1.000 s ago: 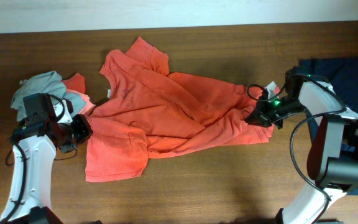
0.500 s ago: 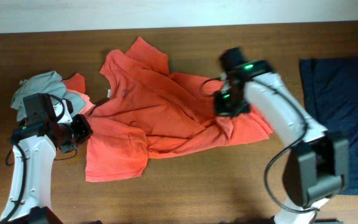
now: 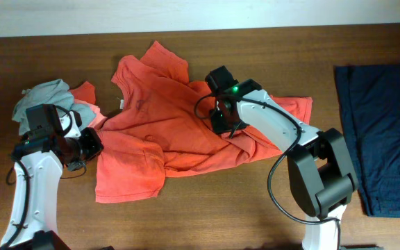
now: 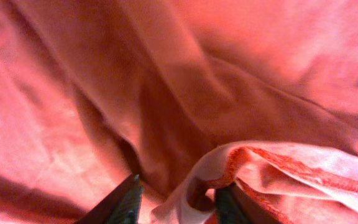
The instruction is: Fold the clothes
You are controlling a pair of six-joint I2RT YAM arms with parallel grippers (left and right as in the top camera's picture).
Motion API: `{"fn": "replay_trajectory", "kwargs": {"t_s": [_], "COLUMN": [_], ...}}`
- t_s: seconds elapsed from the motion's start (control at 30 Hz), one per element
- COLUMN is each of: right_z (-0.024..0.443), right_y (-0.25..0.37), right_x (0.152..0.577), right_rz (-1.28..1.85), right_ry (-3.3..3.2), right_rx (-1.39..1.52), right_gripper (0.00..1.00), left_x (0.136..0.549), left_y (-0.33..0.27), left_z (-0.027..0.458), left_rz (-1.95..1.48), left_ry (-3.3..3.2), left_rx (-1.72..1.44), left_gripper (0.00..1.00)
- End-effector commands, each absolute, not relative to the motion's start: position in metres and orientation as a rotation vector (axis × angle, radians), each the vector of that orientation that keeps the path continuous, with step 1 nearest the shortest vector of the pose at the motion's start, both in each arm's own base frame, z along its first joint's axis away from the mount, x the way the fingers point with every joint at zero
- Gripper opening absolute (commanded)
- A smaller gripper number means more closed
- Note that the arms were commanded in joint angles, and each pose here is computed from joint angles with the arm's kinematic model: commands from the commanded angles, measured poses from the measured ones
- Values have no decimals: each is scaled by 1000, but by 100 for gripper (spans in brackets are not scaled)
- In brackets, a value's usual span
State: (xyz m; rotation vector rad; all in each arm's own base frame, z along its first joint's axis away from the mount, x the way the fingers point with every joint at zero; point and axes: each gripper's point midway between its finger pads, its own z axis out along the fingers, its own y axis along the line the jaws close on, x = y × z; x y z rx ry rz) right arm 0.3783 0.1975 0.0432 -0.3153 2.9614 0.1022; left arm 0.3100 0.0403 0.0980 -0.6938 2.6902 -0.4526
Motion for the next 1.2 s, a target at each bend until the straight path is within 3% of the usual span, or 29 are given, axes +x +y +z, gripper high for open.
{"fn": "replay_trajectory", "kwargs": {"t_s": [0.0,0.4,0.6,1.17], "right_z": [48,55,57,71], "right_y": [186,111,138,192], "right_x": [375,372,363,356], "right_rz": [58,27,246,311], "right_ry": [2967,3092,3098,3027], "right_rx": [-425,-164,-334,-527], "right_gripper": [47,49,49,49], "left_x": [309,309,309,309], "left_y": [40,40,40,40], "left_z": [99,99,99,99], "left_rz": [-437,-437,-437,-437], "left_ry": [2693,2694,2693,2693], "left_rx": [-663,-664,-664,-664], "left_gripper": [1,1,1,1]}}
